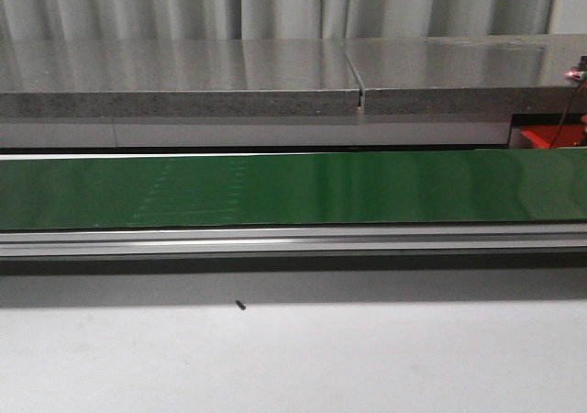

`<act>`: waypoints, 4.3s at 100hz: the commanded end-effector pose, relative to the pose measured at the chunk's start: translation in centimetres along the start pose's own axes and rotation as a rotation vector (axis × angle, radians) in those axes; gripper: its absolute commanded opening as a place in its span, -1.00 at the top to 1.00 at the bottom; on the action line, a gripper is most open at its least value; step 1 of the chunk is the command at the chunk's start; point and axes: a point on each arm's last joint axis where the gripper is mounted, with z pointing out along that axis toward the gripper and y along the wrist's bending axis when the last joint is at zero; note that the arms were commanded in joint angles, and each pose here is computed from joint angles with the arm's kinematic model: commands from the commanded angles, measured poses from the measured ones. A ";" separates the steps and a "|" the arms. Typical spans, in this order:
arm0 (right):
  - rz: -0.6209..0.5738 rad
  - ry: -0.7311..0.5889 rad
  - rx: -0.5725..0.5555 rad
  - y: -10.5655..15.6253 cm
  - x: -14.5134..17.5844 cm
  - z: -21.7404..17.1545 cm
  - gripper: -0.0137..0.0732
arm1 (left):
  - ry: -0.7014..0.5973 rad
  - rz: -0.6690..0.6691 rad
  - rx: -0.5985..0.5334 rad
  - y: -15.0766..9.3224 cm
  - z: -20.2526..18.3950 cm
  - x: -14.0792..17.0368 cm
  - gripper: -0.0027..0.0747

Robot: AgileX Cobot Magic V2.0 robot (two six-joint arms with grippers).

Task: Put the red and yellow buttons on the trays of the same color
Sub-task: 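Move the left gripper over the cluster and grasp a red button, then carry the red button onto the belt start and open the left gripper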

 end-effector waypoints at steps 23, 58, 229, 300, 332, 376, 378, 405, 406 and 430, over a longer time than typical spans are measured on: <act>-0.007 -0.077 0.003 0.0 -1.1 -0.4 0.84 | -0.108 -0.037 0.022 -0.5 0.5 -4.4 -0.72; -0.007 -0.077 0.003 0.0 -1.1 -0.4 0.84 | -0.059 -0.106 0.022 0.0 4.8 -4.9 -0.72; -0.007 -0.077 0.003 0.0 -1.1 -0.4 0.84 | -0.189 0.173 0.067 -4.3 -9.4 1.8 0.45; -0.007 -0.077 0.003 0.0 -1.1 -0.4 0.84 | -0.104 0.356 0.086 -8.4 -3.8 6.9 0.45; -0.007 -0.077 0.003 0.0 -1.1 -0.4 0.84 | -0.078 0.364 0.076 -8.3 -3.4 7.1 0.45; -0.007 -0.077 0.003 0.0 -1.1 -0.4 0.84 | -0.006 0.350 0.077 -8.2 -2.1 7.5 -0.28; -0.007 -0.077 0.003 0.0 -1.1 -0.4 0.84 | -0.008 0.349 0.079 -8.2 -2.1 7.5 -0.36; -0.007 -0.077 0.003 0.0 -1.1 -0.4 0.84 | -0.091 0.348 0.103 -8.5 -4.9 7.2 -0.53; -0.007 -0.077 0.003 0.0 -1.1 -0.4 0.84 | -0.096 0.347 0.105 -8.6 -5.1 7.2 -0.53; -0.007 -0.077 0.003 0.0 -1.1 -0.4 0.84 | -0.258 0.317 0.173 -9.3 -9.4 6.8 -0.53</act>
